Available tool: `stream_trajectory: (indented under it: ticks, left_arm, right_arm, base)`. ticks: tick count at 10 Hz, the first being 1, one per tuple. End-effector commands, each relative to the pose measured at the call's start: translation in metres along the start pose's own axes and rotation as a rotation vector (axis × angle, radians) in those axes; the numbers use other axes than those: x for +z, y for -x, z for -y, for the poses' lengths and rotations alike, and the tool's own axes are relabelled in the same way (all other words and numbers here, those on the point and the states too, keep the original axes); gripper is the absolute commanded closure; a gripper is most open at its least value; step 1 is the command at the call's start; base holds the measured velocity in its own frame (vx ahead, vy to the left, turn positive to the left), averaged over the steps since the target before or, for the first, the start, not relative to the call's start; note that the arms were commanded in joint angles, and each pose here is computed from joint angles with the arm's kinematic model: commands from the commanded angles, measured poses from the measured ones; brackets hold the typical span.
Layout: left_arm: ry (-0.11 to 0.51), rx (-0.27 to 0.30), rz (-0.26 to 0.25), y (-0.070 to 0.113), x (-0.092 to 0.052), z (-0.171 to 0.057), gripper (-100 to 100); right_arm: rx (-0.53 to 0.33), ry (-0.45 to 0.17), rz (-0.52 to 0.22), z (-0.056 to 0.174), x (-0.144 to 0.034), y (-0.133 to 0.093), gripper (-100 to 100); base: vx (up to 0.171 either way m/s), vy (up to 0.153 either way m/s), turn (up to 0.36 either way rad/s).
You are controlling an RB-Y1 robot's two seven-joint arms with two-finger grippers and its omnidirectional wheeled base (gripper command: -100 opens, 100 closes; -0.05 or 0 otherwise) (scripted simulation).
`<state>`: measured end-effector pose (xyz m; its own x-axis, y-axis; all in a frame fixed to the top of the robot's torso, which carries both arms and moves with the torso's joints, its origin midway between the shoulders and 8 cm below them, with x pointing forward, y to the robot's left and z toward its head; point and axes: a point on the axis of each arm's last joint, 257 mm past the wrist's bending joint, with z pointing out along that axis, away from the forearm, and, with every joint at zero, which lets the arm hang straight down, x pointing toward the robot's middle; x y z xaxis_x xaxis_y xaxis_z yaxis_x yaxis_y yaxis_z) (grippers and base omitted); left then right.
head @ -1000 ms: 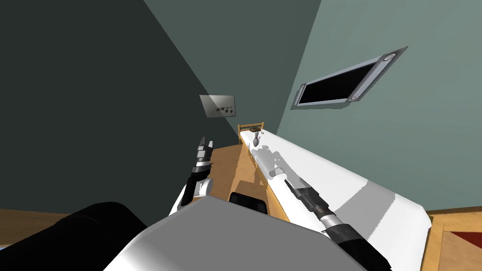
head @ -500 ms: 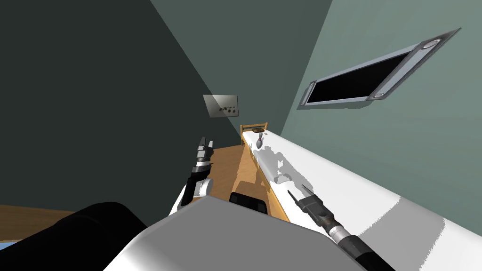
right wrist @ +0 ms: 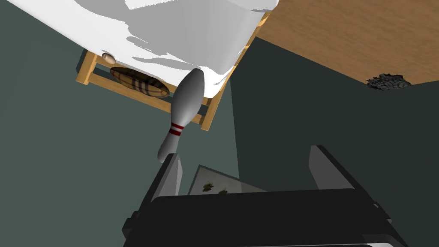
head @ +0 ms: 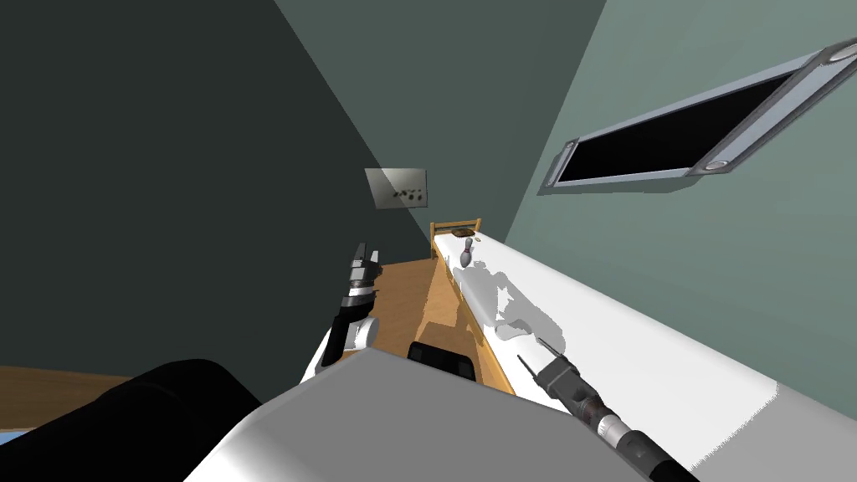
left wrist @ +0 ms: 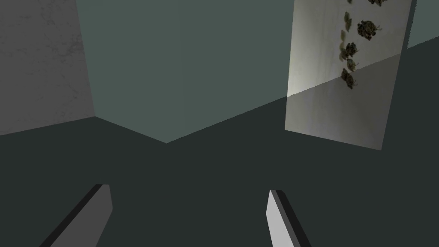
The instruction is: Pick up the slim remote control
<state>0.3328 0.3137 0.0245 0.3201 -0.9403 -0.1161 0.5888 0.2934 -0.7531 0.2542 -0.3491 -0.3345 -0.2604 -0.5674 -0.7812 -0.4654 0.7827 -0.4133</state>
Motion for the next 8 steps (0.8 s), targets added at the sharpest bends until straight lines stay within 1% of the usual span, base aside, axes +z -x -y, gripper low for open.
stream_trajectory:
  ticks: [1,2,3,4,5,6,7,8]
  left_arm:
    - [0.000,0.000,0.000,0.000,0.000,0.000,0]
    - [0.000,0.000,0.000,0.000,0.000,0.000,0]
    - [0.000,0.000,0.000,0.000,0.000,0.000,0]
    - [0.000,0.000,0.000,0.000,0.000,0.000,0]
    - [0.000,0.000,0.000,0.000,0.000,0.000,0]
    - [0.000,0.000,0.000,0.000,0.000,0.000,0]
    - [0.000,0.000,0.000,0.000,0.000,0.000,0]
    - [0.000,0.000,0.000,0.000,0.000,0.000,0]
  right_arm:
    - [-0.035,0.012,-0.014,-0.003,-0.003,-0.006,-100]
    - [-0.104,0.054,-0.059,-0.008,-0.010,-0.028,-100]
    - [-0.132,0.061,-0.067,-0.009,-0.010,-0.030,-100]
    - [-0.193,0.105,-0.102,-0.014,-0.017,-0.048,-100]
    - [-0.223,0.114,-0.116,-0.015,-0.019,-0.054,-100]
    - [-0.279,0.161,-0.154,-0.019,-0.027,-0.074,-100]
    - [-0.308,0.170,-0.163,-0.020,-0.028,-0.077,-100]
    - [-0.319,0.174,-0.166,-0.020,-0.028,-0.078,-100]
  base:
    - [0.045,0.020,-0.014]
    - [0.074,0.035,0.082]
    - [0.084,0.031,0.067]
    - [0.134,0.048,0.105]
    - [0.127,0.040,0.043]
    - [0.122,0.044,0.067]
    - [0.108,0.023,0.043]
    - [0.046,0.001,0.000]
